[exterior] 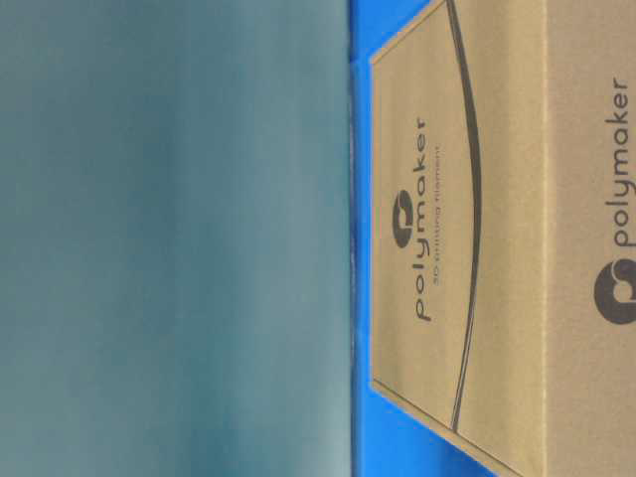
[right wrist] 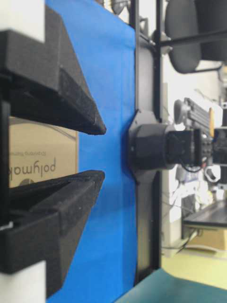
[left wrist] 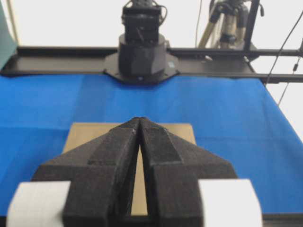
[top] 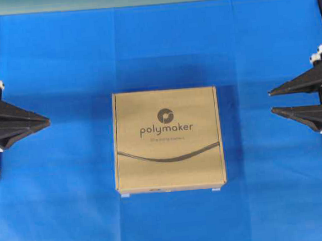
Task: Lift up the cardboard box by clamping it between your arms.
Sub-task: 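Raise both grippers and swing them inward toward the box sides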
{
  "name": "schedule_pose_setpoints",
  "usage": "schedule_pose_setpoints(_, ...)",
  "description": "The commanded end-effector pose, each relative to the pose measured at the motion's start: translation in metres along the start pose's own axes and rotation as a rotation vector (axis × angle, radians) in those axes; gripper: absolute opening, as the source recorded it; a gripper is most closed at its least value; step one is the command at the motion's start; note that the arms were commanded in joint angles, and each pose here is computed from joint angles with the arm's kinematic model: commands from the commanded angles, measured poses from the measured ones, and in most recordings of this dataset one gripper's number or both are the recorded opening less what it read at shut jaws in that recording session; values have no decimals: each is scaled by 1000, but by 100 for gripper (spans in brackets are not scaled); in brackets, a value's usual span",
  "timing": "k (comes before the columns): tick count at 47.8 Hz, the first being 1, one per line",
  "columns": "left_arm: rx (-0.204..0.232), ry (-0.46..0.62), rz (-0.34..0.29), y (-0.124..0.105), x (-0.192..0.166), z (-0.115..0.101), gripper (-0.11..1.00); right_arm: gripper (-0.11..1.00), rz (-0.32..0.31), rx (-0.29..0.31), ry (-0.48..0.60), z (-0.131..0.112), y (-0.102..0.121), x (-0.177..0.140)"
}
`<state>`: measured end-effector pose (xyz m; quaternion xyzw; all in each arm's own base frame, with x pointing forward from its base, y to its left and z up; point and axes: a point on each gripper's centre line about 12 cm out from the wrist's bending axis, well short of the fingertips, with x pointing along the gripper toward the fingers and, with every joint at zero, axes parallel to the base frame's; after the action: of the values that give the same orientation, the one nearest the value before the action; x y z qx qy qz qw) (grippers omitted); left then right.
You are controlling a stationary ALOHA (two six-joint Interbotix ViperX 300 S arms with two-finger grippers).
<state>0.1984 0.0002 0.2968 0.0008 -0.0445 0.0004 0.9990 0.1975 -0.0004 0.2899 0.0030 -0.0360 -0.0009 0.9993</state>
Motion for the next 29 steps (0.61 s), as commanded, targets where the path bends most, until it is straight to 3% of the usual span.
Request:
schedule_pose_setpoints(1, -10, 52, -4, 0, 9, -7, 5, 14, -10, 1, -3, 3, -2, 3)
schedule_pose_setpoints(5, -22, 81, -2, 0, 16, -10, 11, 7, -17, 32, 56, -5, -3, 3)
schedule_pose_setpoints(9, -22, 97, -1, 0, 23, -9, 1, 2, -22, 57, 156, -15, -3, 3)
schedule_pose_setpoints(14, -22, 140, 0, 0, 29, -12, 1, 1, -29, 74, 271, -20, -4, 4)
schedule_pose_setpoints(29, -22, 428, 10, 1, 32, -40, 1, 1, -64, 80, 596, -32, -10, 10)
